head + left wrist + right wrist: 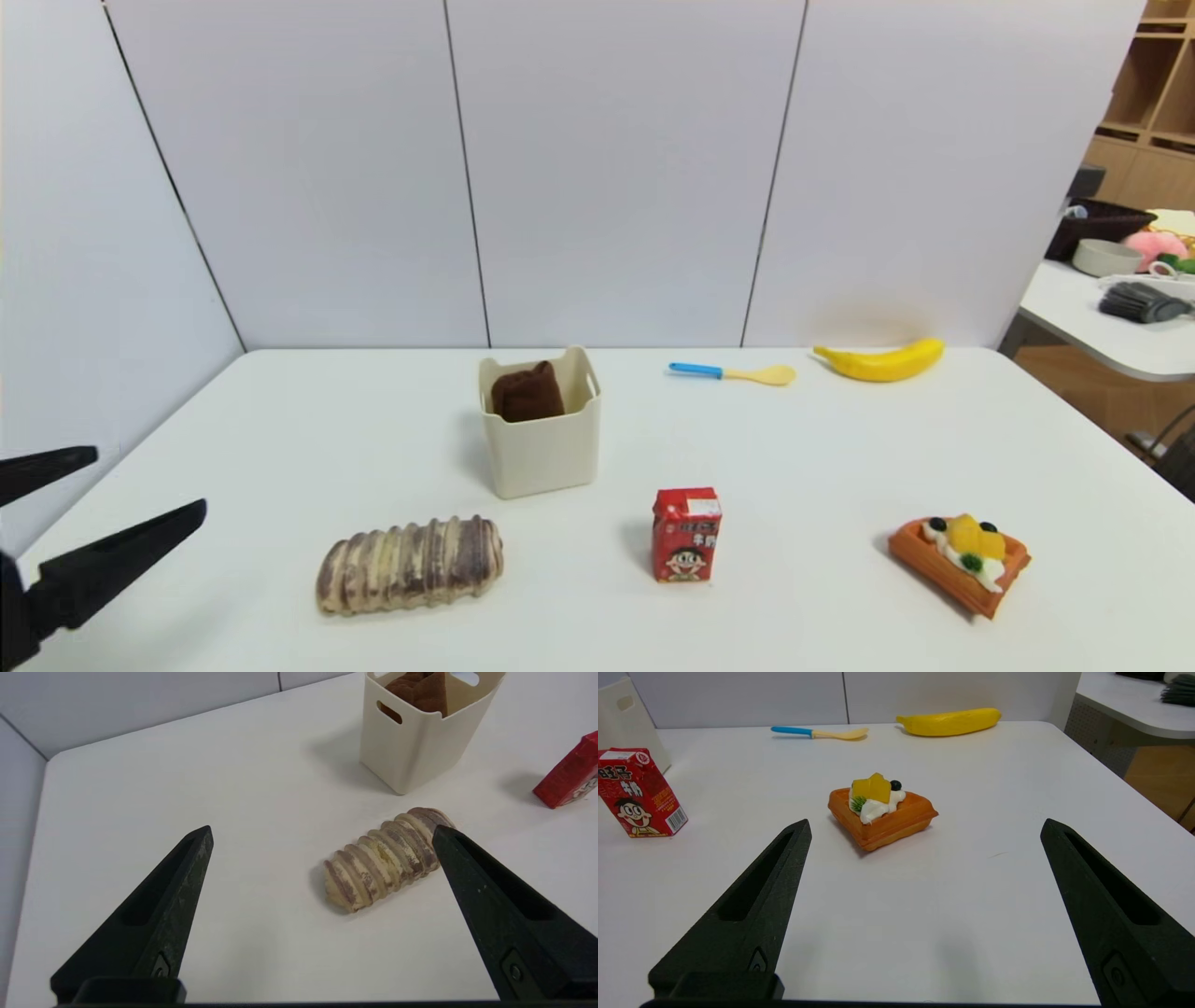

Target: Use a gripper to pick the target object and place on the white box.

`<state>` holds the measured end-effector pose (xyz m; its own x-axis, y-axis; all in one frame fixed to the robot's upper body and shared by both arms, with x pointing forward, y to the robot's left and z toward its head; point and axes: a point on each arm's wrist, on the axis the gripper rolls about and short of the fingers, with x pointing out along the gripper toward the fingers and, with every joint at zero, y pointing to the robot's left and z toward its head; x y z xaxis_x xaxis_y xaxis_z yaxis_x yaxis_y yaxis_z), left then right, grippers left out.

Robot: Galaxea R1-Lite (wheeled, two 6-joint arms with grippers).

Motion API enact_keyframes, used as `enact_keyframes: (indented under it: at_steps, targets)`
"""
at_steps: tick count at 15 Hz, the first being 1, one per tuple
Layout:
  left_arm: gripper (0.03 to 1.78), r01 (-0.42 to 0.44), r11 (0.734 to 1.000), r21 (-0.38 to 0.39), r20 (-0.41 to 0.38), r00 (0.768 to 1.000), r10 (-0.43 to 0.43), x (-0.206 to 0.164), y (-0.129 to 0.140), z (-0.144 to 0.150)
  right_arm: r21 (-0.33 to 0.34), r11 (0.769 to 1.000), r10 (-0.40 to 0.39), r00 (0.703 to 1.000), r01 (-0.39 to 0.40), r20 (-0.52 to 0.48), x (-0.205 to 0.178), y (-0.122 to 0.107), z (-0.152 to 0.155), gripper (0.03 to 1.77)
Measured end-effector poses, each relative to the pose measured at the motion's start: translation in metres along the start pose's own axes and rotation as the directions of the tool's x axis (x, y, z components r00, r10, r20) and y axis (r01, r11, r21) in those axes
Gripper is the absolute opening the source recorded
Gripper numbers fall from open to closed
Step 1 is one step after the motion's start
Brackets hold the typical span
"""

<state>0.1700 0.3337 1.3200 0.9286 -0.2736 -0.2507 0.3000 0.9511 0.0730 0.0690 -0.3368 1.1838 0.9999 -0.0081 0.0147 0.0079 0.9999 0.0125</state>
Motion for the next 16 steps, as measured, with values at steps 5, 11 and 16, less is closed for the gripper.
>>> enact_keyframes:
  at_steps: [5, 11, 16]
  targets:
    - [1.69, -0.077, 0.996, 0.037, 0.120, 0.990, 0.072, -0.042, -0.023, -0.040, 0.000, 1.000, 0.000, 1.000, 0.000, 0.000, 0.000, 0.000, 0.000, 1.70]
    - [1.69, -0.146, 0.983, 0.110, 0.215, 0.969, 0.120, -0.060, -0.039, -0.077, 0.000, 1.000, 0.000, 1.000, 0.000, 0.000, 0.000, 0.000, 0.000, 1.70]
    - [1.69, -0.071, 0.993, 0.090, 0.245, 0.968, 0.047, -0.064, -0.040, -0.079, 0.000, 1.000, 0.000, 1.000, 0.000, 0.000, 0.000, 0.000, 0.000, 1.70]
